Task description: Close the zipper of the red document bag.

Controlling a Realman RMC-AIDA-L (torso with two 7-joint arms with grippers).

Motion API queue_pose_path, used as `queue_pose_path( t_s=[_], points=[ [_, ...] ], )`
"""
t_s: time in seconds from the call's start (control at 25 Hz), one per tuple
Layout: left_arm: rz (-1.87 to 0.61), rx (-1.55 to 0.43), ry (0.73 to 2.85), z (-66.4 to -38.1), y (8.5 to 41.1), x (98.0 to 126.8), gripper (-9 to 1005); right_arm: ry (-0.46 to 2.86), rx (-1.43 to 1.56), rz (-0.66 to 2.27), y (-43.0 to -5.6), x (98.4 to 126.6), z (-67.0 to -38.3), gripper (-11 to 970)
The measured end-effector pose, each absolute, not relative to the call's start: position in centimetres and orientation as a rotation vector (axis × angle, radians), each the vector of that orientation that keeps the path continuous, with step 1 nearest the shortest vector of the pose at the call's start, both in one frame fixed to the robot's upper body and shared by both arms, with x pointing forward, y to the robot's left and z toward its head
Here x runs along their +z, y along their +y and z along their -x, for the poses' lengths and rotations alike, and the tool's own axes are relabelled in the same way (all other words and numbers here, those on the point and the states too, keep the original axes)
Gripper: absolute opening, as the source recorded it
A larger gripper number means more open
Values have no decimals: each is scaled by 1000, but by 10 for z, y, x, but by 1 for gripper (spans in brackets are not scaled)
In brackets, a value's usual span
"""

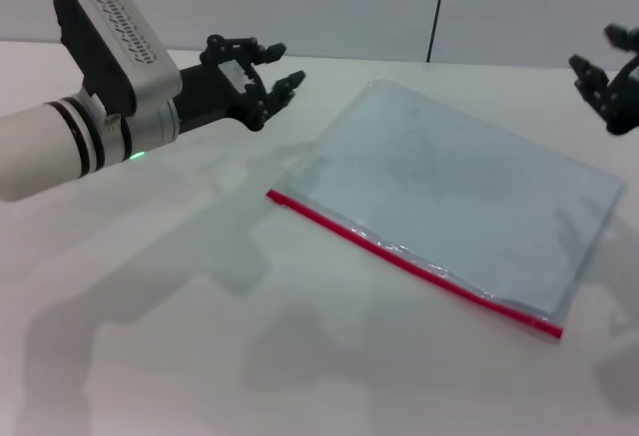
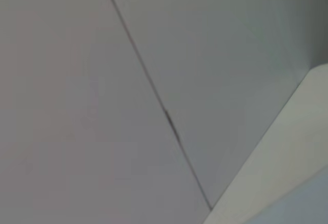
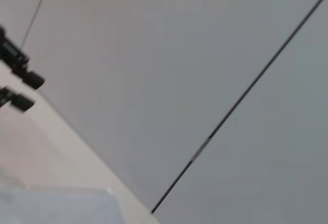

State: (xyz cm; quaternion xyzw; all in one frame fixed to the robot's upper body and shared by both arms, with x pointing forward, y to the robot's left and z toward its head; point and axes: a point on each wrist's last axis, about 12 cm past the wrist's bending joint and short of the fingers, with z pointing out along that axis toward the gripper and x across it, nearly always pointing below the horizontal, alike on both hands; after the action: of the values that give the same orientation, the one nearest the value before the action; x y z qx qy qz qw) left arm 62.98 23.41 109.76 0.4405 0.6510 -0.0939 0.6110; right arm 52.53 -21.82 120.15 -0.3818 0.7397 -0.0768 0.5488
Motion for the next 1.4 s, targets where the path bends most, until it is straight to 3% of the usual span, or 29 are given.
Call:
queue_pose_path(
  t_s=[0.12, 0.36, 0.72, 1.04, 1.4],
  points=[
    [-999, -285, 1452, -625, 231, 1102, 246, 1731, -177, 853, -221, 1201, -527, 290],
    [-840, -422, 1323, -606, 243, 1113, 489, 1676, -121, 759, -215, 1186, -532, 534],
    [-421, -392, 1237, -579, 290, 1104, 493, 1548, -10, 357, -227, 1135, -550, 528],
    [-330, -246, 1234, -556, 299, 1079, 488, 1487, -1, 68, -256, 1074, -550, 523],
    [-282, -211, 1284, -553, 299, 1068, 482, 1543, -39, 9, -259, 1052, -562, 519]
  ],
)
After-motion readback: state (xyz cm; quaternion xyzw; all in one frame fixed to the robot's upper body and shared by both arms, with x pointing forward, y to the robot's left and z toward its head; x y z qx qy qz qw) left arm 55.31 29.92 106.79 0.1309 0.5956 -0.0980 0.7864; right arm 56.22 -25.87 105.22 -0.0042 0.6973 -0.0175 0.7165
